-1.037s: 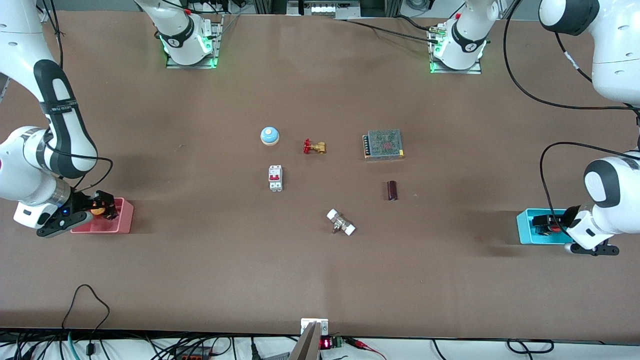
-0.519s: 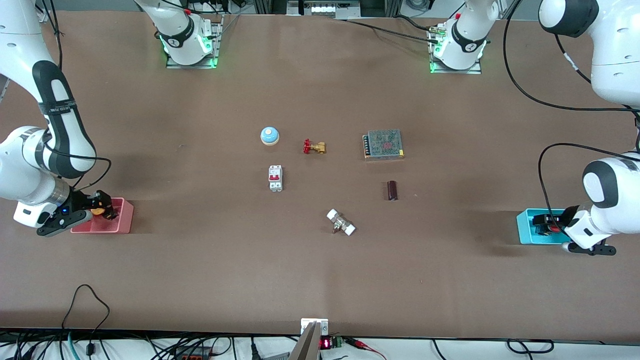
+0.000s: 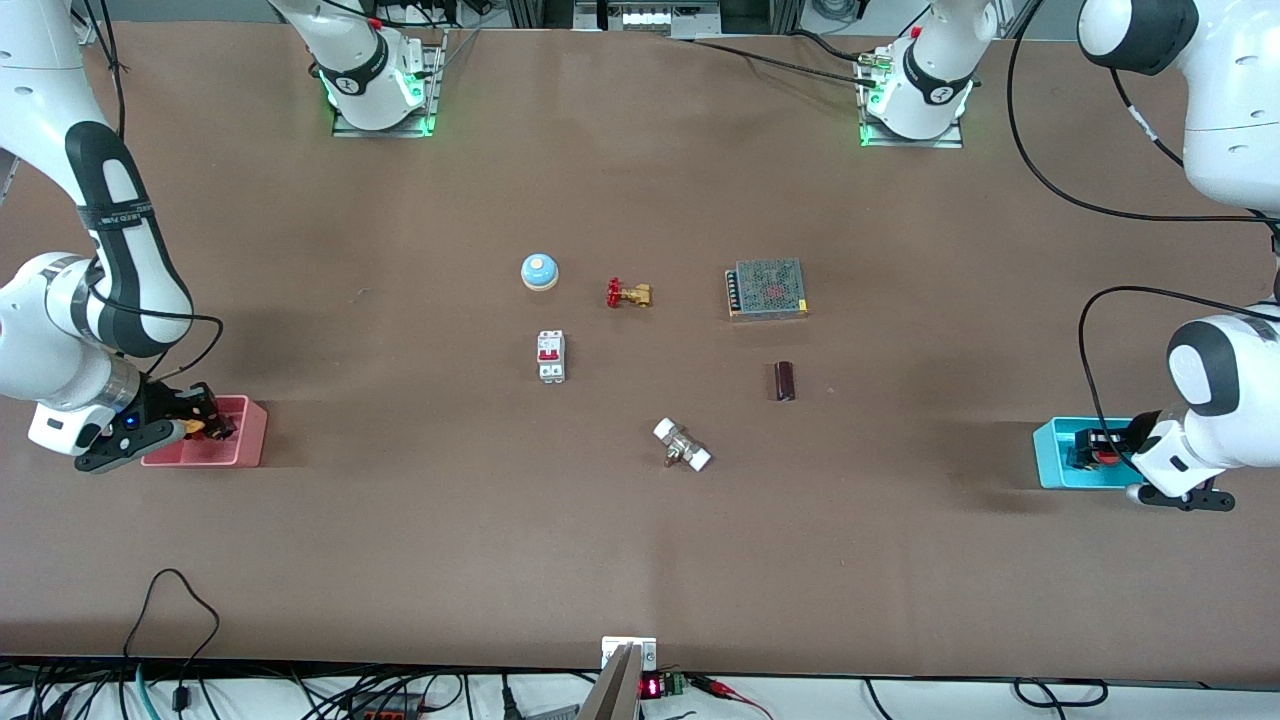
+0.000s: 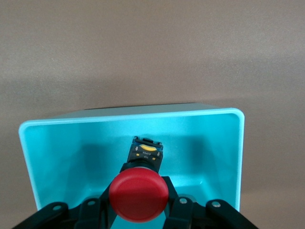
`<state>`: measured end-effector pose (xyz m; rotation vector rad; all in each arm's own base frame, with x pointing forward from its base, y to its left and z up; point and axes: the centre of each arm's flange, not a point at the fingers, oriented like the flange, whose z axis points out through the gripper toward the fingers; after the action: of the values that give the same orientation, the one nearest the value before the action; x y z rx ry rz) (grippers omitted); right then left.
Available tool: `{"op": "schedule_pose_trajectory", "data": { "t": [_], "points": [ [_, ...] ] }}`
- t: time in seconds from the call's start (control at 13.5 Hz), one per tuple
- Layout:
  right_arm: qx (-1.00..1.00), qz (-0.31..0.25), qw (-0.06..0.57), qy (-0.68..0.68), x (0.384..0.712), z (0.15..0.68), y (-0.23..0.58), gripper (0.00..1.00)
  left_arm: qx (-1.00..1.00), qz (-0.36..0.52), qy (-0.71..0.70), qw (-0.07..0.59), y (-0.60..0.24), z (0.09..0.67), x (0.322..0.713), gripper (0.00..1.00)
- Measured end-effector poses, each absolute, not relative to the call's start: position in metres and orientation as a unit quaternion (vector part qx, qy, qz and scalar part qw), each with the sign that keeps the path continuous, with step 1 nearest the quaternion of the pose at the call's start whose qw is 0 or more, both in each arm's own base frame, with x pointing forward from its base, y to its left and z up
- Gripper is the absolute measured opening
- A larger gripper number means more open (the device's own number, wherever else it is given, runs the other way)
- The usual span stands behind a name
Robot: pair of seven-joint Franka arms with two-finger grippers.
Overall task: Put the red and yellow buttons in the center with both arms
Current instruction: 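Close the right gripper on the yellow button while the left gripper grips the red button, then lift the yellow button with the right gripper while the left gripper lifts the red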
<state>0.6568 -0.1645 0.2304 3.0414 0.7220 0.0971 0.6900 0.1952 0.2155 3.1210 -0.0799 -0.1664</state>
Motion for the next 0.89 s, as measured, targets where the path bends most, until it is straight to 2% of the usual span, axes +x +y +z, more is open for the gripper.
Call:
{"op": "schedule_pose_trajectory", "data": {
  "t": [0.07, 0.22, 0.52, 0.74, 0.89],
  "points": [
    [0.972, 0.031, 0.007, 0.231, 0.657, 0.23, -0.164, 0.43, 0.998, -0.053, -0.026, 0.007, 0.195, 0.216, 0.69, 0.37],
    [0.972, 0.031, 0.007, 0.231, 0.657, 0.23, -0.165, 0.36, 0.998, -0.049, -0.026, 0.006, 0.195, 0.218, 0.692, 0.37],
    [0.966, 0.037, 0.034, 0.254, 0.665, 0.246, -0.165, 0.36, 0.999, -0.016, -0.031, -0.003, 0.195, 0.258, 0.703, 0.37],
    [0.963, 0.033, 0.041, 0.263, 0.671, 0.296, -0.16, 0.36, 0.999, 0.012, -0.043, -0.01, 0.176, 0.325, 0.704, 0.37],
    [0.965, 0.021, 0.033, 0.259, 0.671, 0.356, -0.135, 0.36, 0.999, -0.009, -0.052, -0.005, 0.14, 0.365, 0.689, 0.36]
  ]
}}
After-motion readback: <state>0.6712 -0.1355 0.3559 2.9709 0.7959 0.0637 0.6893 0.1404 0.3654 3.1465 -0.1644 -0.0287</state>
